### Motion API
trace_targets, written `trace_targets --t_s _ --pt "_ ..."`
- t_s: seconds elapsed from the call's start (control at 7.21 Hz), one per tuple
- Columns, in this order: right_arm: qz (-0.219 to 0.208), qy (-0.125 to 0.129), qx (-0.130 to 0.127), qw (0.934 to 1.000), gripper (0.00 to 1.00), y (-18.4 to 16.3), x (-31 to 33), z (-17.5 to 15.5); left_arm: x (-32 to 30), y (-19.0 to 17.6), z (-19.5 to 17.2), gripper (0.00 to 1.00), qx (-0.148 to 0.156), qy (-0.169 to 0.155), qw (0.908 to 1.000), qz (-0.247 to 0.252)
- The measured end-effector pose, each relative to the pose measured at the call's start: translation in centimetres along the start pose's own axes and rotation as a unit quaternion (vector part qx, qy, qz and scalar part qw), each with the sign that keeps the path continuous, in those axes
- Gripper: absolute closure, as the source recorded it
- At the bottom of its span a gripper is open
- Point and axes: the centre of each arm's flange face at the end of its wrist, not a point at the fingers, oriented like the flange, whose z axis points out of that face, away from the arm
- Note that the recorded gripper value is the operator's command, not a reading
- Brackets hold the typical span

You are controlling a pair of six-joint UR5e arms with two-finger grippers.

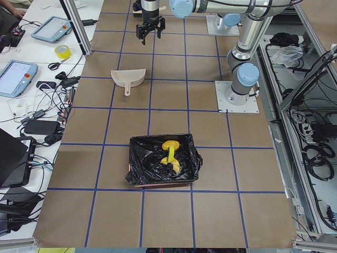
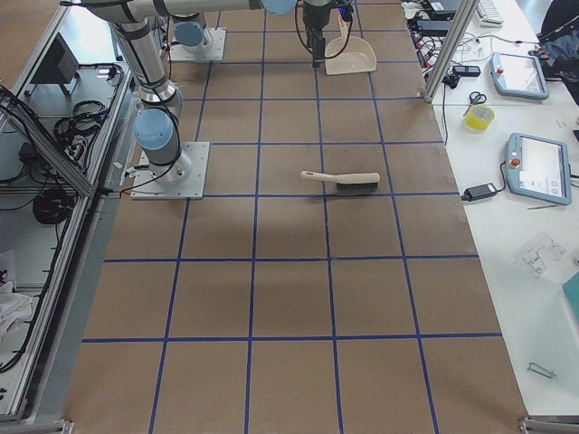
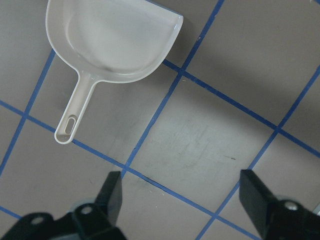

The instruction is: Sweep and dump trash into bin

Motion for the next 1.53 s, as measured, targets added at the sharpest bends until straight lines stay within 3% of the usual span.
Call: trace_targets --t_s 0.28,0.69,1.11,1.53 --pt "0.000 0.001 0.000 1.0000 0.00 0.0 0.0 0.0 0.5 0.9 -1.1 0.00 0.001 -0.003 0.9933 -0.115" --pt "0.000 0.002 0.001 1.0000 0.00 0.1 0.0 -0.1 0.2 2.4 -0.8 0.00 -0.029 0.014 0.9670 -0.253" --pt "0.000 0.002 0.001 1.0000 0.00 0.2 0.0 -0.2 1.1 3.3 -0.7 0.00 -0.056 0.029 0.9417 -0.331" --pt "0.000 0.002 0.001 1.0000 0.00 0.2 0.0 -0.2 1.1 3.3 -0.6 0.00 -0.058 0.028 0.9378 -0.341"
